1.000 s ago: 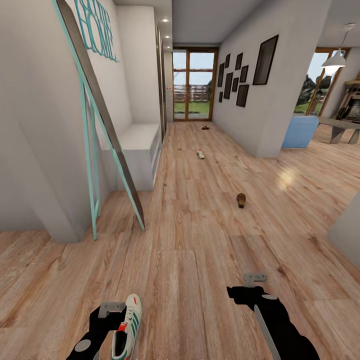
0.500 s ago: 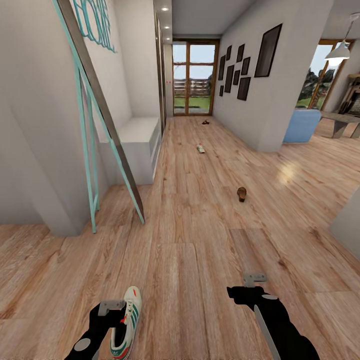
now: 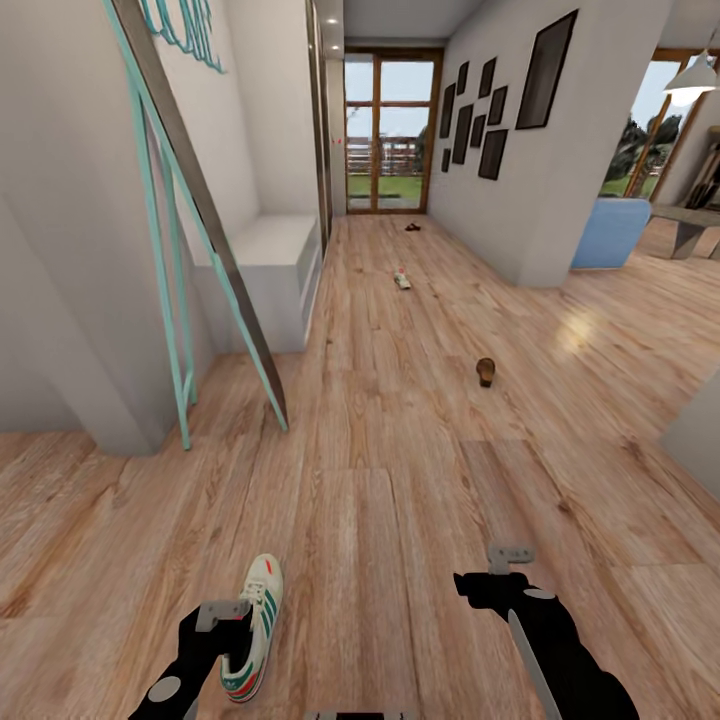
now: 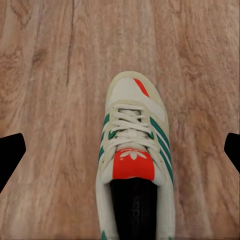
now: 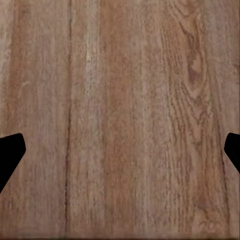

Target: Pick up the two gym shoes and the two sandals from the corridor floor and place them onto the hallstand (shoe rack) in the corridor, making sure they are on the rack and not on the floor. Arrange them so the two gym shoes are next to each other and the two sandals are next to each other.

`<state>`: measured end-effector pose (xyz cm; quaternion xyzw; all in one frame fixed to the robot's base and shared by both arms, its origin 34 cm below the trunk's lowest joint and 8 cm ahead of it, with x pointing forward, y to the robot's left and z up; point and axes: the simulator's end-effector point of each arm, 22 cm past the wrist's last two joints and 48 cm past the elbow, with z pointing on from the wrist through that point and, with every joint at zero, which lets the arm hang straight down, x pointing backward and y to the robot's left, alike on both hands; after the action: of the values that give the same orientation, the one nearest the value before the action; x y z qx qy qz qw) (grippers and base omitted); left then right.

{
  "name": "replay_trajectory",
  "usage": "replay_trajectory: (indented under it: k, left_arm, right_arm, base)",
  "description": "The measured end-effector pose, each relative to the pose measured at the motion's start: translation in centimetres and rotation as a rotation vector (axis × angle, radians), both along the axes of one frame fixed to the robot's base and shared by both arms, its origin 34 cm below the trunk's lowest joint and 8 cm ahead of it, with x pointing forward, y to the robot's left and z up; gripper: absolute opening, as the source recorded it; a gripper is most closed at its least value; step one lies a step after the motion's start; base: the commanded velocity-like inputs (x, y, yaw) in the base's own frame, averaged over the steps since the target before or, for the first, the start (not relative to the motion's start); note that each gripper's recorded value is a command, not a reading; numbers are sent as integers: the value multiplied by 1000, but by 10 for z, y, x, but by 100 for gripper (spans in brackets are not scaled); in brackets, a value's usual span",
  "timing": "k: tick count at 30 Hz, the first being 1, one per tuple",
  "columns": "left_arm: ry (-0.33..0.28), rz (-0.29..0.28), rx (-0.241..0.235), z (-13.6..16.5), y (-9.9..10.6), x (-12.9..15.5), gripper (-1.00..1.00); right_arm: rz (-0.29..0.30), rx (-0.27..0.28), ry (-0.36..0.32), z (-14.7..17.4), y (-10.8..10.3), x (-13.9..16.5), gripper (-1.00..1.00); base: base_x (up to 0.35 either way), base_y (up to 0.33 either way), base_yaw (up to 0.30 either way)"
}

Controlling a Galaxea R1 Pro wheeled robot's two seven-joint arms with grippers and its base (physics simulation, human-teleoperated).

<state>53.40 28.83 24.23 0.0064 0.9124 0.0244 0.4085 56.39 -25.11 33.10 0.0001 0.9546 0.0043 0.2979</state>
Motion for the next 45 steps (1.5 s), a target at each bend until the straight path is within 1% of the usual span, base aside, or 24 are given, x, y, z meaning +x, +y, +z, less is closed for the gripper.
replay_trajectory:
  k: [13,39,45]
  left_arm:
    - [73,1,-1,-34,0,-20,100]
    - [222,1,-3,-97,-1,-70,100]
    - [232,1,-3,-101,-1,-74,100]
  right_arm:
    - [0,0,74,-37,0,-15,100]
    - [0,0,222,-106,0,-51,100]
    - [0,0,232,-110,0,-54,100]
  base:
    - [0,0,0]
    - [0,0,0]
    - [0,0,0]
